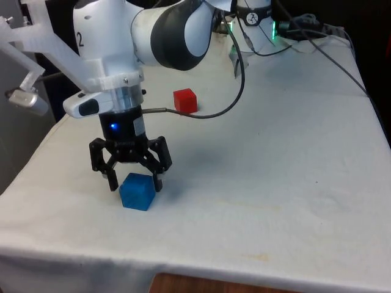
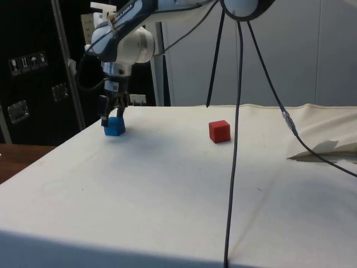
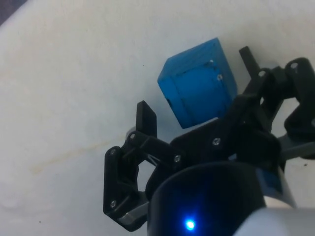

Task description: Stack the two cubes.

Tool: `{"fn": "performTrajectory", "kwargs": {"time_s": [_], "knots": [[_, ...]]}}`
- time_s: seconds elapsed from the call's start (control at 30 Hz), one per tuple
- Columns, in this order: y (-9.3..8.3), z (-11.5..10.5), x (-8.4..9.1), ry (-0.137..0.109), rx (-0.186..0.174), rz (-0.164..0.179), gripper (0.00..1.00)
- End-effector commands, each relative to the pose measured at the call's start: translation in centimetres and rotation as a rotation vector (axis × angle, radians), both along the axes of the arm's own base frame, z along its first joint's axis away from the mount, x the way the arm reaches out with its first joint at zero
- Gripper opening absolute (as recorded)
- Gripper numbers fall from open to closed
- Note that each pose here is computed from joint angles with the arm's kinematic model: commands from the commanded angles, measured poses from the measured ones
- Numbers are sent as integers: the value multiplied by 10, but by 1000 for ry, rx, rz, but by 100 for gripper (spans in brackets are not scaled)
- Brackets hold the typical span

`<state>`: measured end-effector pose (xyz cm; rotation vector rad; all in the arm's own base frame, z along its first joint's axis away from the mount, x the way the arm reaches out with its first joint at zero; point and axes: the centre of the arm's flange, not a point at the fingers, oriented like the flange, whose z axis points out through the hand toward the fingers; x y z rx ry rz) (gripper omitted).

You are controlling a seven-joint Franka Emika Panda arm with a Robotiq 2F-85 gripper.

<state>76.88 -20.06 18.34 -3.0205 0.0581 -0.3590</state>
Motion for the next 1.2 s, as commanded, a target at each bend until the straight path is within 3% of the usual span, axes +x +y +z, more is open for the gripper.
{"fn": "performTrajectory", "kwargs": {"time_s": [0.0, 0.03, 0.23, 0.27, 0.3, 0.37, 0.53, 0.57, 0.63, 0.73, 0.8, 0.83, 0.87, 1.17], "knots": [[1, -1, 2, 12, -14, -9, 100], [2, 0, 2, 11, -16, -11, 100], [2, 0, 4, 14, -30, -19, 34], [2, 0, 4, 1, -23, -13, 23], [2, -1, 5, 14, -31, -19, 23], [2, -1, 5, 15, -33, -20, 0], [2, -1, 5, 16, -36, -22, 1], [2, 1, 4, 2, -30, -17, 1], [2, -1, 5, 16, -36, -23, 1], [-1, 15, 6, 7, -39, -26, 1], [-2, 20, 6, 9, -41, -26, 1], [-2, 16, 7, -2, -41, -22, 1], [-3, 23, 7, 10, -43, -27, 1], [-10, 49, 3, 21, -52, -24, 1]]}}
